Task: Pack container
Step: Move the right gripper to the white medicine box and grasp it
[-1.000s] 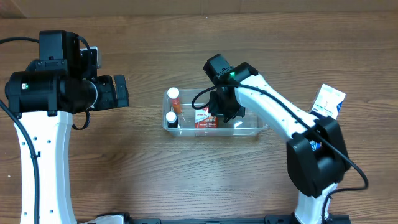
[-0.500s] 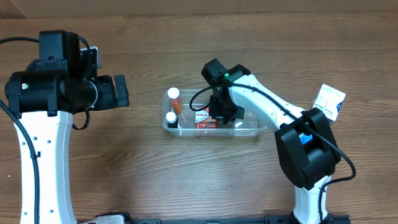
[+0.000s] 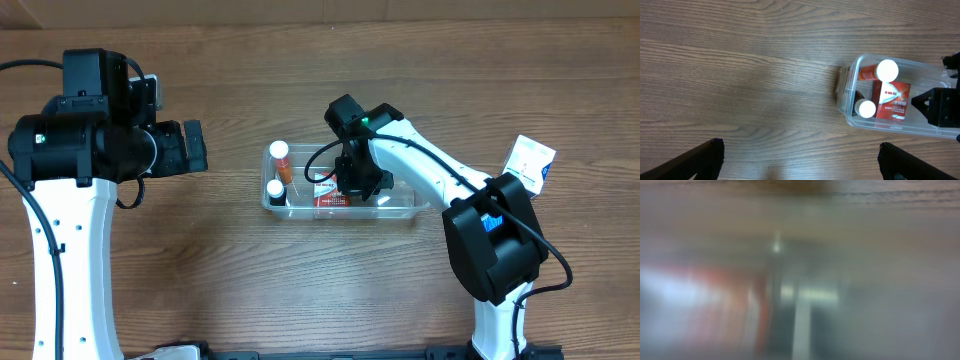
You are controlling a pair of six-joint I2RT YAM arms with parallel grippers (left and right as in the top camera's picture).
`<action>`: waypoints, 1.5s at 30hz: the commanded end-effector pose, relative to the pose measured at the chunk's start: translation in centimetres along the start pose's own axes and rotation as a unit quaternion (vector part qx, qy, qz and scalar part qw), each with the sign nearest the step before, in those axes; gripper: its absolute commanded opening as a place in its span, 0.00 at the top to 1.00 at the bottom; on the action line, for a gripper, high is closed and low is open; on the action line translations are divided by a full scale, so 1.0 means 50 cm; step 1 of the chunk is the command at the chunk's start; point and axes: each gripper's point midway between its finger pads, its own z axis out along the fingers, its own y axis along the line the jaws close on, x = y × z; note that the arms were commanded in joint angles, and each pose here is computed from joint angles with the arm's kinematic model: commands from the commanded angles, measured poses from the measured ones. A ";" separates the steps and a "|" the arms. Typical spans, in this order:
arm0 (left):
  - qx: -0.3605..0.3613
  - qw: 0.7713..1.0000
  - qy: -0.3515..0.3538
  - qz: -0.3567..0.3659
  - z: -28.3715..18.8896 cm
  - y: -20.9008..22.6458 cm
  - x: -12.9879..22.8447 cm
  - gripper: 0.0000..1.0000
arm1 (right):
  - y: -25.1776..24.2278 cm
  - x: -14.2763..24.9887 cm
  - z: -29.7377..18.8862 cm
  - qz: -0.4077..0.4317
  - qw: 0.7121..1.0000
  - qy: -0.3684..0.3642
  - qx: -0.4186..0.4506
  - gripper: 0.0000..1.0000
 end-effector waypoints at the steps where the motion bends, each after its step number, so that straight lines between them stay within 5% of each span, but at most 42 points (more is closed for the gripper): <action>1: -0.002 1.000 -0.003 0.003 -0.001 0.006 -0.001 0.00 | 0.015 0.007 0.010 -0.029 0.999 0.017 -0.018 0.87; 21: -0.002 1.000 -0.004 0.004 -0.001 0.006 -0.002 0.00 | 0.055 0.009 -0.021 -0.193 0.978 0.012 -0.075 0.86; 27: -0.001 1.000 -0.009 0.005 -0.001 0.005 -0.007 0.00 | 0.049 -0.043 -0.179 -0.180 0.978 -0.092 -0.052 0.82; 31: -0.001 1.000 -0.008 0.006 -0.001 0.005 -0.006 0.00 | -0.032 -0.072 -0.347 -0.025 0.979 -0.202 -0.027 0.82; 34: -0.001 1.000 -0.006 0.005 -0.001 0.006 -0.004 0.00 | -0.126 -0.061 -0.442 0.101 0.962 -0.250 -0.041 0.73; 35: -0.002 1.000 -0.005 0.005 -0.001 0.006 -0.004 0.00 | -0.168 -0.053 -0.473 0.147 0.952 -0.264 -0.048 0.58; 36: -0.001 1.000 -0.005 0.005 -0.001 0.006 -0.003 0.00 | -0.209 -0.043 -0.497 0.180 0.944 -0.271 -0.056 0.23; 37: -0.001 1.000 -0.005 0.005 -0.001 0.006 -0.003 0.00 | -0.243 -0.034 -0.510 0.200 0.939 -0.273 -0.058 0.16; 40: -0.001 1.000 -0.007 0.005 -0.001 0.005 -0.005 0.00 | -0.372 0.011 -0.511 0.284 0.926 -0.247 -0.029 0.00; 45: -0.001 1.000 -0.008 0.005 -0.001 0.005 -0.006 0.00 | -0.476 0.056 -0.447 0.346 0.922 -0.174 -0.006 0.00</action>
